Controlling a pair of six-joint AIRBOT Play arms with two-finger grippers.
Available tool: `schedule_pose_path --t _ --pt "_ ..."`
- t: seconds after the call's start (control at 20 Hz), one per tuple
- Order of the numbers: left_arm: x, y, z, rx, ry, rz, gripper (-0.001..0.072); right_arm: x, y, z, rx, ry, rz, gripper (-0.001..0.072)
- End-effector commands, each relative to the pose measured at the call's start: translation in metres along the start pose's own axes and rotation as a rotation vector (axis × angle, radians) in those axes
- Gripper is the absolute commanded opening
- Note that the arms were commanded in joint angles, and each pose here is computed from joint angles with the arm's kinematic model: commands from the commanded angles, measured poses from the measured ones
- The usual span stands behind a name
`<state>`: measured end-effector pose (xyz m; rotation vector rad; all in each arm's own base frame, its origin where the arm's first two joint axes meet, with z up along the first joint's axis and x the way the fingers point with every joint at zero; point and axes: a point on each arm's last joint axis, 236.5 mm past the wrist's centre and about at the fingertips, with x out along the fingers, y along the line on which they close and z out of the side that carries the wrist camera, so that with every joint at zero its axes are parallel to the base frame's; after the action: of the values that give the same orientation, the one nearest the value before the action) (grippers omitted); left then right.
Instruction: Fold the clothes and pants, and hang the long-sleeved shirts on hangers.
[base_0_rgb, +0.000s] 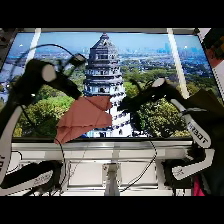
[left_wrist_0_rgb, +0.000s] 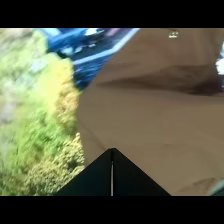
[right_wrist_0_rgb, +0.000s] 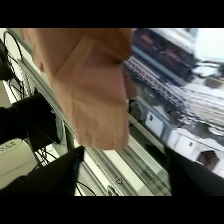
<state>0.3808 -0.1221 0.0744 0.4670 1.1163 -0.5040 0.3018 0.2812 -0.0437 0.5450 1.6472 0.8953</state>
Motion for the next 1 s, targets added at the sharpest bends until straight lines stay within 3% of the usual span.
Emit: schedule_pose_path --t 0.0,0.35,0.4,0.45,0.5,0.65,0.95 --pt "-0.008 0.057 -0.023 -0.207 -0.014 0.033 0.0004 0.039 0.011 0.001 -0.045 -0.003 -0.039 0.0673" --pt "-0.015 0.111 -0.055 -0.353 -0.008 0.096 0.0004 0.073 0.027 0.009 -0.117 -0.068 -0.089 0.0675" --pt "-0.014 0.114 -0.055 -0.356 -0.012 0.1 0.0004 0.076 0.029 0.007 -0.123 -0.063 -0.088 0.0583" --pt "-0.015 0.115 -0.054 -0.357 -0.019 0.104 0.0005 0.077 0.031 0.004 -0.125 -0.05 -0.084 0.0314" --pt "-0.015 0.116 -0.053 -0.356 -0.022 0.106 0.0005 0.078 0.035 0.0 -0.119 -0.034 -0.067 0.0003" --pt "-0.015 0.116 -0.054 -0.352 -0.02 0.109 0.0004 0.06 0.042 -0.007 -0.095 -0.012 -0.036 0.001" --pt "-0.015 0.116 -0.054 -0.352 -0.021 0.108 0.0004 -0.075 -0.039 -0.005 0.016 -0.104 -0.27 0.0012"
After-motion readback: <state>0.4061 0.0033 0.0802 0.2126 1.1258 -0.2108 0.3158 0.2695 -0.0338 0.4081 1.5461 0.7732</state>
